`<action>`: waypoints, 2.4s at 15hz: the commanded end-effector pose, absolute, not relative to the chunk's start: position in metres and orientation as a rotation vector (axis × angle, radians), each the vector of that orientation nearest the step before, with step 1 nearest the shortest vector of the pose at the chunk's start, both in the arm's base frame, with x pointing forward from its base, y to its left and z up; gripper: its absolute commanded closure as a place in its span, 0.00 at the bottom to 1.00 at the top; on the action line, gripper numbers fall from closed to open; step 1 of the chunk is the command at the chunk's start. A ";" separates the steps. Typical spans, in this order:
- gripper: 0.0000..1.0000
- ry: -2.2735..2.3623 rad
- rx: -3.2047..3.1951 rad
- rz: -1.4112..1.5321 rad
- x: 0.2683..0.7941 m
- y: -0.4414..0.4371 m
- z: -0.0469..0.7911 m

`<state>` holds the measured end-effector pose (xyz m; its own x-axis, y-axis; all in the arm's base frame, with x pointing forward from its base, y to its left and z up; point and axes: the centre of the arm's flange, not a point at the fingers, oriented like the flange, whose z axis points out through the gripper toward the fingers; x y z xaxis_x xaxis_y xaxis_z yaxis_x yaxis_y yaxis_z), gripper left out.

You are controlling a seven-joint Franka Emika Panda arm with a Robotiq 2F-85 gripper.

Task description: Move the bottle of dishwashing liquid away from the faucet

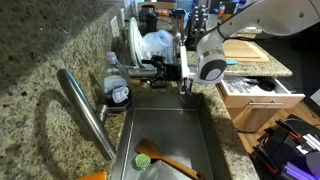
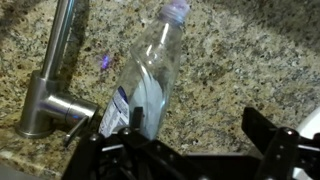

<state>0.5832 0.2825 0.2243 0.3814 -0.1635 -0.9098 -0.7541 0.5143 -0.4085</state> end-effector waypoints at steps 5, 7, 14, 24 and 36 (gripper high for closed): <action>0.00 1.210 -1.018 0.670 0.605 0.314 0.191; 0.00 1.214 -1.071 0.716 0.619 0.339 0.182; 0.00 1.205 -1.064 0.683 0.609 0.335 0.176; 0.00 1.147 -1.099 0.677 0.617 0.369 0.193; 0.62 1.118 -1.019 0.611 0.635 0.367 0.204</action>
